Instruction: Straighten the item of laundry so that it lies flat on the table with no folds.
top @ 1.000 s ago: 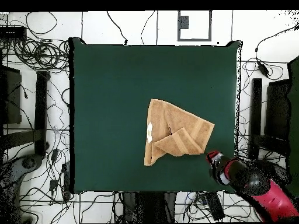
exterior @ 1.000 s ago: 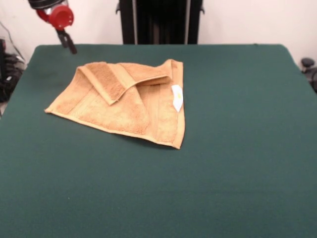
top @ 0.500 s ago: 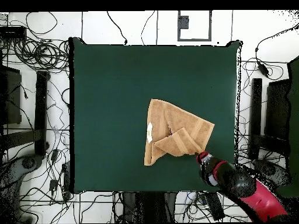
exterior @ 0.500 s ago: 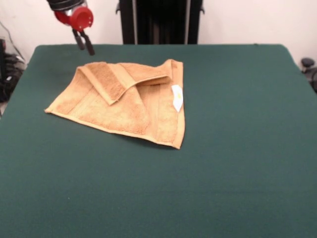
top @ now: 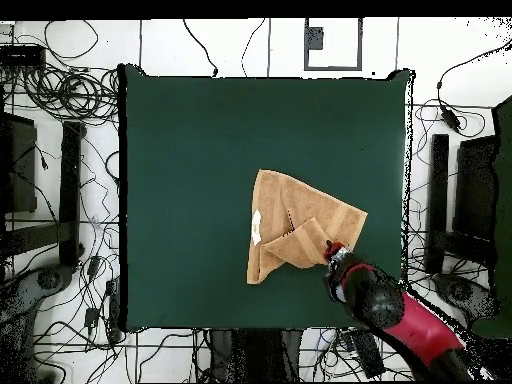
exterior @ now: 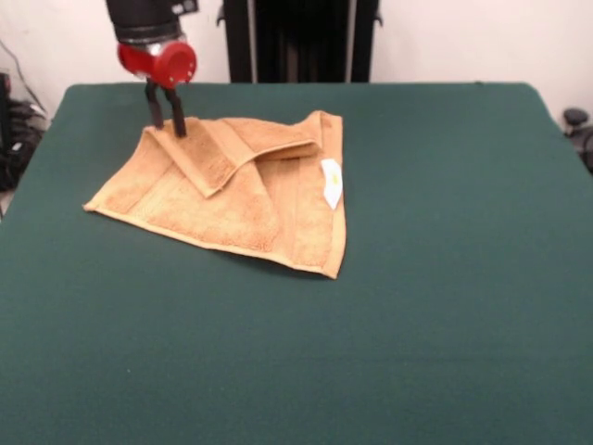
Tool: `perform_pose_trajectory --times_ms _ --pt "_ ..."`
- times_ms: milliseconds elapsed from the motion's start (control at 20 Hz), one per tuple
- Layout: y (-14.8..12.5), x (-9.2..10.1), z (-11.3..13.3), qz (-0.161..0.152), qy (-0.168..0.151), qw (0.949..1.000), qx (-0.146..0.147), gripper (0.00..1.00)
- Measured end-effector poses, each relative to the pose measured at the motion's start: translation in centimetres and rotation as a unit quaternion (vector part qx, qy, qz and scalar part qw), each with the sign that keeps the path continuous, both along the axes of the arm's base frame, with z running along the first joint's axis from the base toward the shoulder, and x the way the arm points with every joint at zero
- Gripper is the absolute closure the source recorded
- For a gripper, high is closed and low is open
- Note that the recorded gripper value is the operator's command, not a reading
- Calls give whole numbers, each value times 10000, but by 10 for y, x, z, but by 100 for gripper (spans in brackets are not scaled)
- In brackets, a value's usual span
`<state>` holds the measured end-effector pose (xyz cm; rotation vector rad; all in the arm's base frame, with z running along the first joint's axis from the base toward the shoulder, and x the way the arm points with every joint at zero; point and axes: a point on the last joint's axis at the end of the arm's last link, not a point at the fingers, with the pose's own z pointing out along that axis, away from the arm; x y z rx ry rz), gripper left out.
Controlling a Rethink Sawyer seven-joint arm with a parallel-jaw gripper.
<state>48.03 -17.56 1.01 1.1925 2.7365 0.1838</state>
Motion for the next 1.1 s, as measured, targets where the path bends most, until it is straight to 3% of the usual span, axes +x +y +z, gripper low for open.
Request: perform_pose_trajectory --times_ms 350,900,1100 --pt "15 13 -14 78 -605 9972 -424 0" --pt "-10 3 -17 -198 -591 9971 -426 0" --pt "-31 -10 -18 -462 -386 9979 -227 0"
